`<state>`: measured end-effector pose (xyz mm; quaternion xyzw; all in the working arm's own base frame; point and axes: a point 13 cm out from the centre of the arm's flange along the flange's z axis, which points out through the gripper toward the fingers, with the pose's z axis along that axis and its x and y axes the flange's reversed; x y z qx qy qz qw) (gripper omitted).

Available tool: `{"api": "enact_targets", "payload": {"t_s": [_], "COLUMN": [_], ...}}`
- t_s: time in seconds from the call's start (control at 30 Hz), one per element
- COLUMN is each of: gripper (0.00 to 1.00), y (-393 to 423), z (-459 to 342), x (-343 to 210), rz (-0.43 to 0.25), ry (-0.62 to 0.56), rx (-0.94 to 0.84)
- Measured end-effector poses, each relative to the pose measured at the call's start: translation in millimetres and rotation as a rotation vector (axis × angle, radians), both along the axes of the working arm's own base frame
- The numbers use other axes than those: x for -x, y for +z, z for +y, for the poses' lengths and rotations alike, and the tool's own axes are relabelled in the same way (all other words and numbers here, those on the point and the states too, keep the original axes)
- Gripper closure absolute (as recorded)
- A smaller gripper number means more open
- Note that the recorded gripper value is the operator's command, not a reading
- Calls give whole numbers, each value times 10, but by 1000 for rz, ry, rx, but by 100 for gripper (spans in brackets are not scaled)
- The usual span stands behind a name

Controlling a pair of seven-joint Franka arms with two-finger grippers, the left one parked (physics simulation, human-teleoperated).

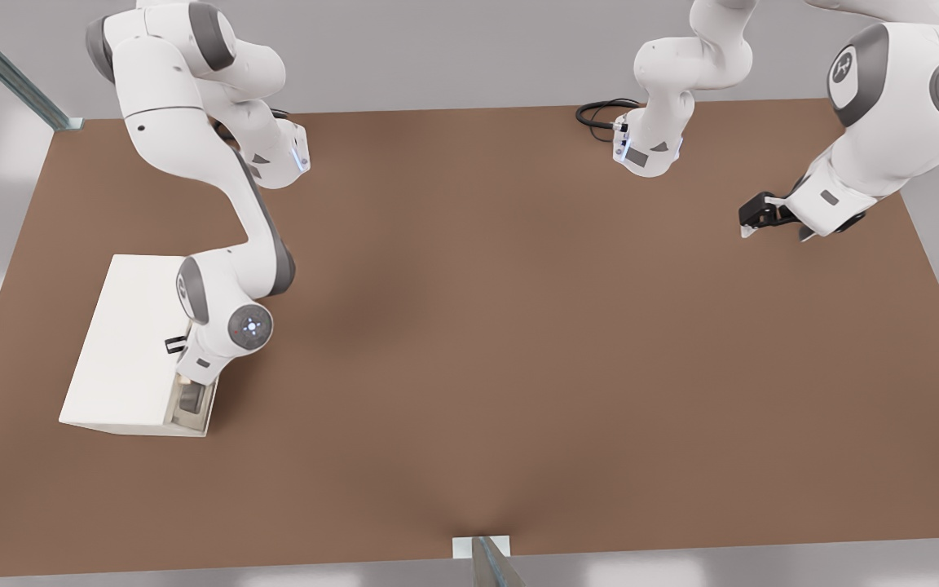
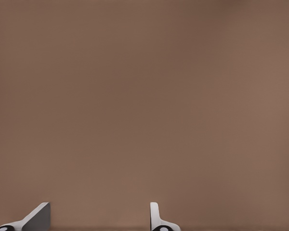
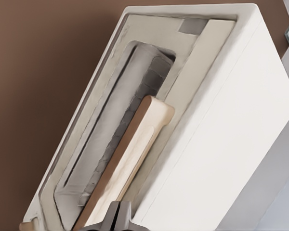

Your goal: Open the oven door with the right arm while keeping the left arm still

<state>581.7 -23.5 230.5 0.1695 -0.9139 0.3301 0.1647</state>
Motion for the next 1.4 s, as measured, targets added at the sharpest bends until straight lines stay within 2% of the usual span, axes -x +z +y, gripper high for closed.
{"api": "enact_targets", "payload": {"t_s": [0.43,0.6,0.63,0.67,0.7,0.77,0.83,0.9,1.0,1.2,1.4], "gripper": [79,79,74,4,0,0,0,0,0,0,0], "y": [-97,-3,63,178,298,539,1170,1720,2007,2078,2051], "z": [-5,504,659,775,804,256,55,121,237,336,321], "x": [-22,-123,-215,-374,-518,-600,-446,-182,48,260,328], "rz": [-51,-91,-113,-142,-165,-191,-242,-272,-253,-190,-158], "ry": [-37,-9,-16,-38,-77,-274,-373,-393,-398,-382,-366], "rx": [-2,-46,-76,-111,-150,-280,-412,-503,-573,-609,-610]}}
